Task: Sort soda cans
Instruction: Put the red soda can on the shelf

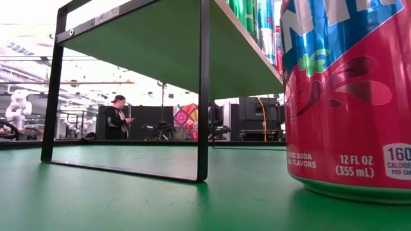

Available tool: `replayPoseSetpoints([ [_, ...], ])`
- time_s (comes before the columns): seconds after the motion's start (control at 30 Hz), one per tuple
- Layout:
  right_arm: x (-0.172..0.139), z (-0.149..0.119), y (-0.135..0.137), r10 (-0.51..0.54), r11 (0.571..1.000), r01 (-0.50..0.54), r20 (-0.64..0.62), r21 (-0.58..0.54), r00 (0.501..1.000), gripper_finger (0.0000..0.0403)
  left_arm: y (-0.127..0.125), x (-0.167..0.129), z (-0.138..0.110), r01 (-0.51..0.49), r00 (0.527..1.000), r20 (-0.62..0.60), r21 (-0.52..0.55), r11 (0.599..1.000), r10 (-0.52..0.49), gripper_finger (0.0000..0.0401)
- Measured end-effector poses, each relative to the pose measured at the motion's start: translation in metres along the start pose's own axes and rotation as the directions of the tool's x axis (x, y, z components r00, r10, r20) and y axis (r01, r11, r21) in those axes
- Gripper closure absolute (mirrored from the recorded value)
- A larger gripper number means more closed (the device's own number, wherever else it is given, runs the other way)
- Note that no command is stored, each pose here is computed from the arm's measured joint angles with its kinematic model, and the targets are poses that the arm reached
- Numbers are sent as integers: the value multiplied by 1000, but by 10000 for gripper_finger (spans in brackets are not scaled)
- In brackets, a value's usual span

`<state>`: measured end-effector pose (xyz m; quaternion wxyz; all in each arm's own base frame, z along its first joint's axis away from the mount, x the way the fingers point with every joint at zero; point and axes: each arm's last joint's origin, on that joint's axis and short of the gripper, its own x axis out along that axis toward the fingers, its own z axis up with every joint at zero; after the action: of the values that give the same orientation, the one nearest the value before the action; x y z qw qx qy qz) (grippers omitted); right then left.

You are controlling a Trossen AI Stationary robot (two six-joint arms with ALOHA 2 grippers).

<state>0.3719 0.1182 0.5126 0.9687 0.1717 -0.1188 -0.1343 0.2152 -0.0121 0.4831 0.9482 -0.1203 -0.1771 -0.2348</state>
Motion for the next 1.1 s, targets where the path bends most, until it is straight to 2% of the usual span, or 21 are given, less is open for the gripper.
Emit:
replayPoseSetpoints([
  [0.13,0,0,0,0,1000,0,1,5,1000,102,-1,0,2,7,1000,21,15,1000,-8,33],
  [0.33,0,0,0,-1,1000,1,1,10,1000,101,-1,0,2,8,1000,21,22,1000,-9,32],
  [0.7,1,0,-1,-2,1000,2,-1,7,1000,101,-1,0,2,37,999,4,31,999,-37,108],
  [1.1,-4,-5,3,-42,999,41,-29,-17,999,90,-1,0,-1,54,998,-28,11,998,-54,110],
])
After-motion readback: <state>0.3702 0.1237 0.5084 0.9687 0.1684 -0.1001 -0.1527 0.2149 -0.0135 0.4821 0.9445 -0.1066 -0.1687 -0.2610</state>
